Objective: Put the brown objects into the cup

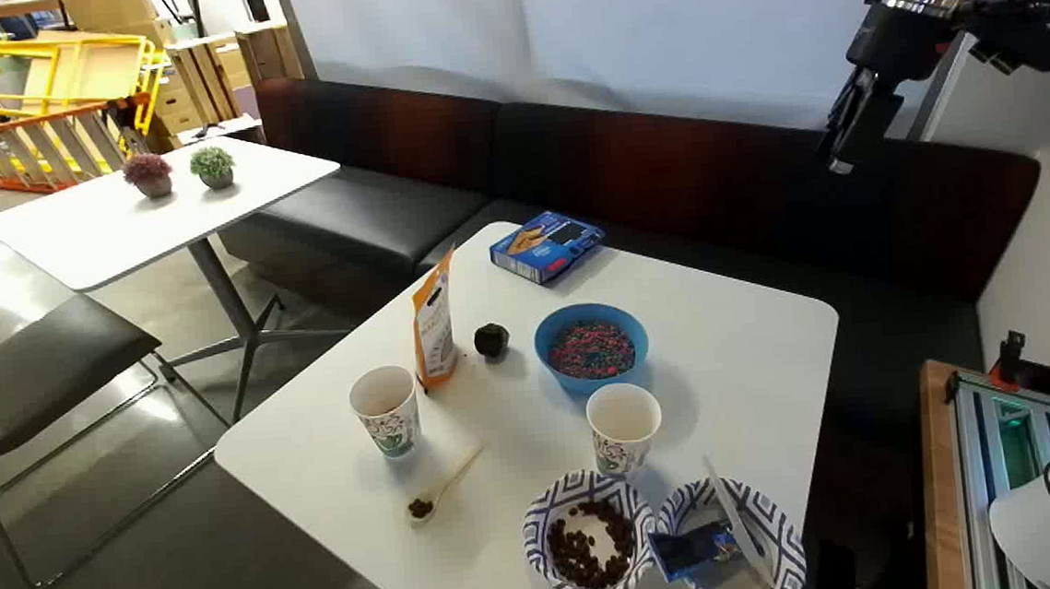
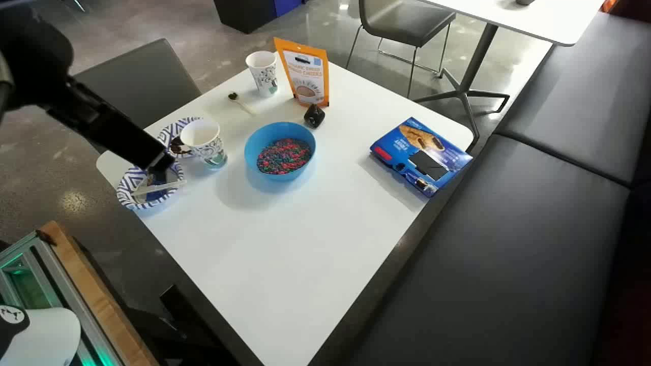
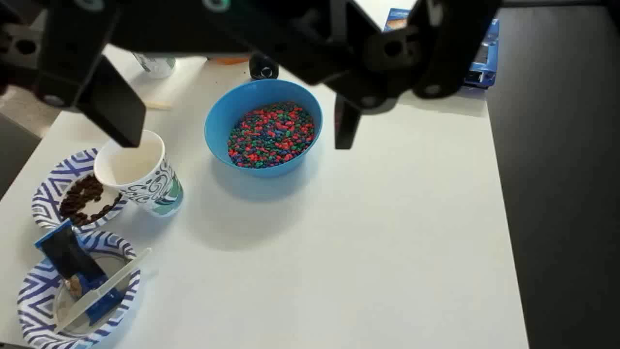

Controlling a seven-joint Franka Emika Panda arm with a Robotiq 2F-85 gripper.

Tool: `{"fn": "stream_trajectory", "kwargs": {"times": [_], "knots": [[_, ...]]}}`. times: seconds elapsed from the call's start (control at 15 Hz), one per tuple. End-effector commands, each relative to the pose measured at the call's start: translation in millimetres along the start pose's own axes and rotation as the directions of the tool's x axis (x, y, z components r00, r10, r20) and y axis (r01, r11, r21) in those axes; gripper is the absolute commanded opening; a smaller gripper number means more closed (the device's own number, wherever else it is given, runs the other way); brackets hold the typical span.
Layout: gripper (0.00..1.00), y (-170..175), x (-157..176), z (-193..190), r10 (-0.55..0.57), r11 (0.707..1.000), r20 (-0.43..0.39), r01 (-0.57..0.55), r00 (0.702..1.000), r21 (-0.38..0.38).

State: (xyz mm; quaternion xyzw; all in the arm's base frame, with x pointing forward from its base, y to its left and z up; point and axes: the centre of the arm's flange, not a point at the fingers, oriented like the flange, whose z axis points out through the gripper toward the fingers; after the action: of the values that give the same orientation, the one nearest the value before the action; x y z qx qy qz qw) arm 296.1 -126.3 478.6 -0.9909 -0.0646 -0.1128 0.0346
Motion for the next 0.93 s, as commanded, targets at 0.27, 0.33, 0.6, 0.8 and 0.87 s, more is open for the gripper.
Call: {"fn": "stream_trajectory", "kwargs": {"times": [0.27,0.33,0.6,0.8,0.87], "knots": [[1.0,0,0,0,0.0,1.0,0.0,0.0,1.0,0.0],[1.0,0,0,0,0.0,1.0,0.0,0.0,1.0,0.0],[1.0,0,0,0,0.0,1.0,0.0,0.0,1.0,0.0],[1.0,-23,33,17,-0.176,0.984,-0.007,0.176,0.984,0.006],[1.0,-34,43,22,-0.232,0.973,-0.015,0.232,0.973,0.016]]}}
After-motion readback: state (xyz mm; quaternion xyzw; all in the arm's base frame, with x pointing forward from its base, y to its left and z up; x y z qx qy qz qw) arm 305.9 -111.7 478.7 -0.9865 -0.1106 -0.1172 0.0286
